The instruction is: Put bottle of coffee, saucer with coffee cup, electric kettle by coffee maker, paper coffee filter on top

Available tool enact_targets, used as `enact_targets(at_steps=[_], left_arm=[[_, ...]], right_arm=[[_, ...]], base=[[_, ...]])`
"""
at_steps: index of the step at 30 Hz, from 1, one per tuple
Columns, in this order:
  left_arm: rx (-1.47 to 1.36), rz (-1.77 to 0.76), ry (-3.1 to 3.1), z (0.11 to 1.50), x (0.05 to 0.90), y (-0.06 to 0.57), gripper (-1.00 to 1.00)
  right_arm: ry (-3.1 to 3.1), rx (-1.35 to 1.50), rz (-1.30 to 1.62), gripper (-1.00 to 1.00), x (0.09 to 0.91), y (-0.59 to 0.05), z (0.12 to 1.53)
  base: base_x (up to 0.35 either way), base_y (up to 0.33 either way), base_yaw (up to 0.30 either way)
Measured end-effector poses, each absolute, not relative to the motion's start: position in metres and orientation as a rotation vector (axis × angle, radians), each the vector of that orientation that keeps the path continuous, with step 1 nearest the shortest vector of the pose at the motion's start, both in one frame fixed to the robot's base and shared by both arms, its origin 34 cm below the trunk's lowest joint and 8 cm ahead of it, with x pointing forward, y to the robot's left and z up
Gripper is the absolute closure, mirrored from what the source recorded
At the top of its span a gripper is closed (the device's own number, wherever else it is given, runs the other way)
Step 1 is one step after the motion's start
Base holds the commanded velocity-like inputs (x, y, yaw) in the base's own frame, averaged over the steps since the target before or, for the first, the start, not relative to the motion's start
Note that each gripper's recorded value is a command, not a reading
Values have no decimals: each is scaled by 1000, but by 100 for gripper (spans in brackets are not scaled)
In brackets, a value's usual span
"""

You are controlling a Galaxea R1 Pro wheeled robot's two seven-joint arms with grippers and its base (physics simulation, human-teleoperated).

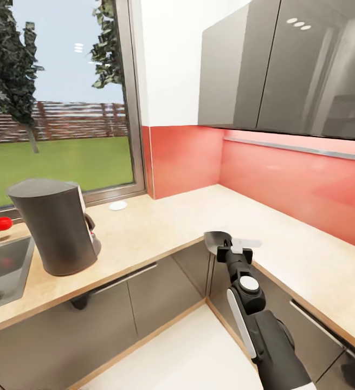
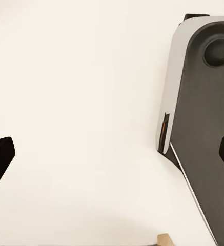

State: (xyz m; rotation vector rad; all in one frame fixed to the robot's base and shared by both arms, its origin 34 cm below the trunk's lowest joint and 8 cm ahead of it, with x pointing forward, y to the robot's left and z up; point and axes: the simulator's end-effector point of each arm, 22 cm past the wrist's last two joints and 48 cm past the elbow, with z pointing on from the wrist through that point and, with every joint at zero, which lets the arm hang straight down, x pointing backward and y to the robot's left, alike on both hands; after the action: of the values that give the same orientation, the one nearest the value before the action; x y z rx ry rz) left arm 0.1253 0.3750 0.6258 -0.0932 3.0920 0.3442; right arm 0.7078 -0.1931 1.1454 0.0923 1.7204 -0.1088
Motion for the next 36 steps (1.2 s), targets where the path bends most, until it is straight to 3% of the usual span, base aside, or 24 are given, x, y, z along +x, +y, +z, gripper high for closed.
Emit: enact_targets(at_steps=[18,25,36], left_arm=[[-94,341,3093,626,125,374,-100],[-93,343,3094,626,125,374,-100],[-97,349,3092,626,125,377,-100]], right_arm=[[1720,92,-109,100,708,-193,1145],[1719,93,-111,100,708,-194,1146],[1718,93,-110,100,708,-193,1146]], base=[[89,-56,272],[141,-199,50],[9,-13,1]])
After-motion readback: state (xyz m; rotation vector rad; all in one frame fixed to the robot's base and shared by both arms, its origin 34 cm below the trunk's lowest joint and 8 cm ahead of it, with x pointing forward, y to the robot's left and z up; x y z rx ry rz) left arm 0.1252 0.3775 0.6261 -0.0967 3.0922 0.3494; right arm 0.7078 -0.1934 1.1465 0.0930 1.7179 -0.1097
